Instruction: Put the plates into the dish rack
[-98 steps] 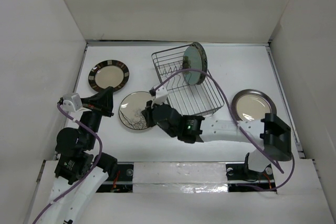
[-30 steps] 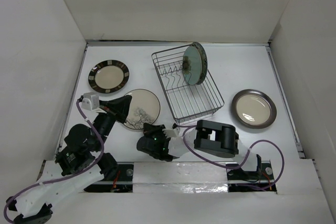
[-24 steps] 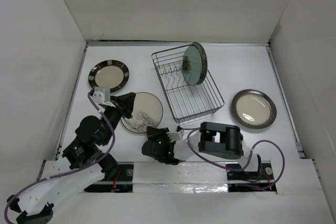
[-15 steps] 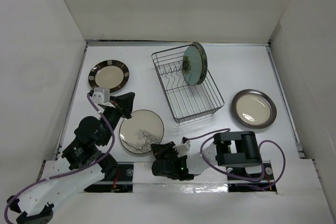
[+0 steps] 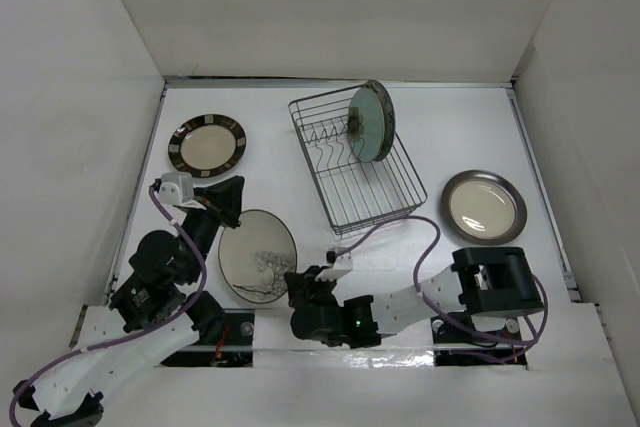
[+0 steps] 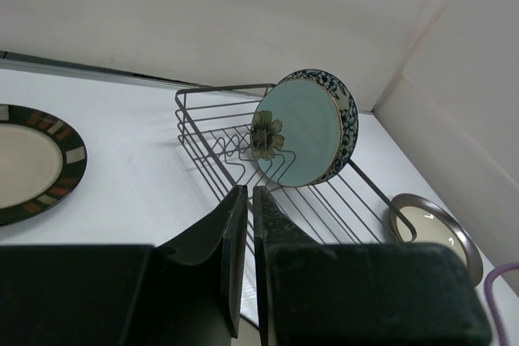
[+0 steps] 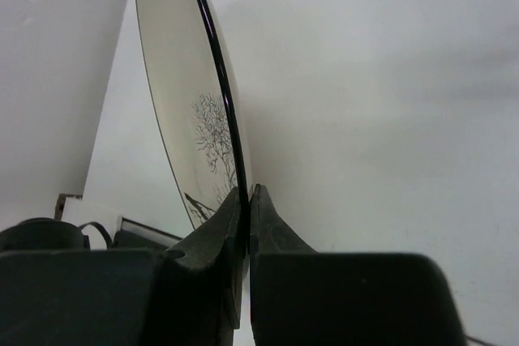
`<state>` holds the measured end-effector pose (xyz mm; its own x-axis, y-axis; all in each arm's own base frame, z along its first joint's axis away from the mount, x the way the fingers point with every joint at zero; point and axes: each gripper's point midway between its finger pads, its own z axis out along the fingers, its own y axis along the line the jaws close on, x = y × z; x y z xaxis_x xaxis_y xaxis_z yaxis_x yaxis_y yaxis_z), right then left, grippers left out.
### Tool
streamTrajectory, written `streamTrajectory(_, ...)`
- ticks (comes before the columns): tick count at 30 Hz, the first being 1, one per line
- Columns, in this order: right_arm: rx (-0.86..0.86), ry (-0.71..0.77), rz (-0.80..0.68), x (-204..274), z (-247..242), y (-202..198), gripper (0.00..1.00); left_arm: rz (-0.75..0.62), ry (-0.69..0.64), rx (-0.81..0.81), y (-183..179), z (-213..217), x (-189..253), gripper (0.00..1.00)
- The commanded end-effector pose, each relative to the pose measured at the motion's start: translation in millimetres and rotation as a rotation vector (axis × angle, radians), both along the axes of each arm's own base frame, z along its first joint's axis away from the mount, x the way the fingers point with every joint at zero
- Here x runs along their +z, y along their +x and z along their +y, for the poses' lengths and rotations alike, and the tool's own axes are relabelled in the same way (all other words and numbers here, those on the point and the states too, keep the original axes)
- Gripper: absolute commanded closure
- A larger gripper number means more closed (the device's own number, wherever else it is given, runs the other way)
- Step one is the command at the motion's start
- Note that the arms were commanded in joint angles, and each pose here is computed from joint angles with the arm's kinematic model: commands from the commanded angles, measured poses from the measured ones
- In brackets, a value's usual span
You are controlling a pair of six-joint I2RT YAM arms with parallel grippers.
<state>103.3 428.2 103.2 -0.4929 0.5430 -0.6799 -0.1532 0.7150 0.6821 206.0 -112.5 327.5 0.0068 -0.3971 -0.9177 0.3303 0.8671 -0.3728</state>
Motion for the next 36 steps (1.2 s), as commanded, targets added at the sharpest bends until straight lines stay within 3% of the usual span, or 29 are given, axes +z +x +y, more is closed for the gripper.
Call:
streamTrajectory(1,-0.181,0.103,-0.197,109.4,-9.6,31.1,1.00,-0.018,-0.021,0.016,1.2,2.9,10.5,0.94)
streamTrajectory(10,-0.276,0.077,-0.443,216.2,-68.8,88.6,1.00,-0.050,-0.063,0.040,-5.5,15.7,21.3,0.93)
streamTrajectory(14,-0.339,-0.054,-0.548,256.0,-99.9,121.4,1.00,-0.059,-0.076,0.055,-6.4,20.2,24.0,0.92)
streamTrajectory(21,-0.442,-0.298,-0.611,287.0,-158.8,185.9,1.00,-0.051,-0.065,0.032,-5.7,14.0,19.8,0.92)
streamTrajectory(26,-0.505,-0.344,-0.612,309.4,-208.2,226.1,1.00,-0.045,-0.052,0.008,-4.2,6.7,17.8,0.91)
streamTrajectory(36,-0.385,-0.592,-0.575,286.7,-213.9,279.6,1.00,-0.034,-0.034,0.000,-1.8,2.1,14.6,0.90)
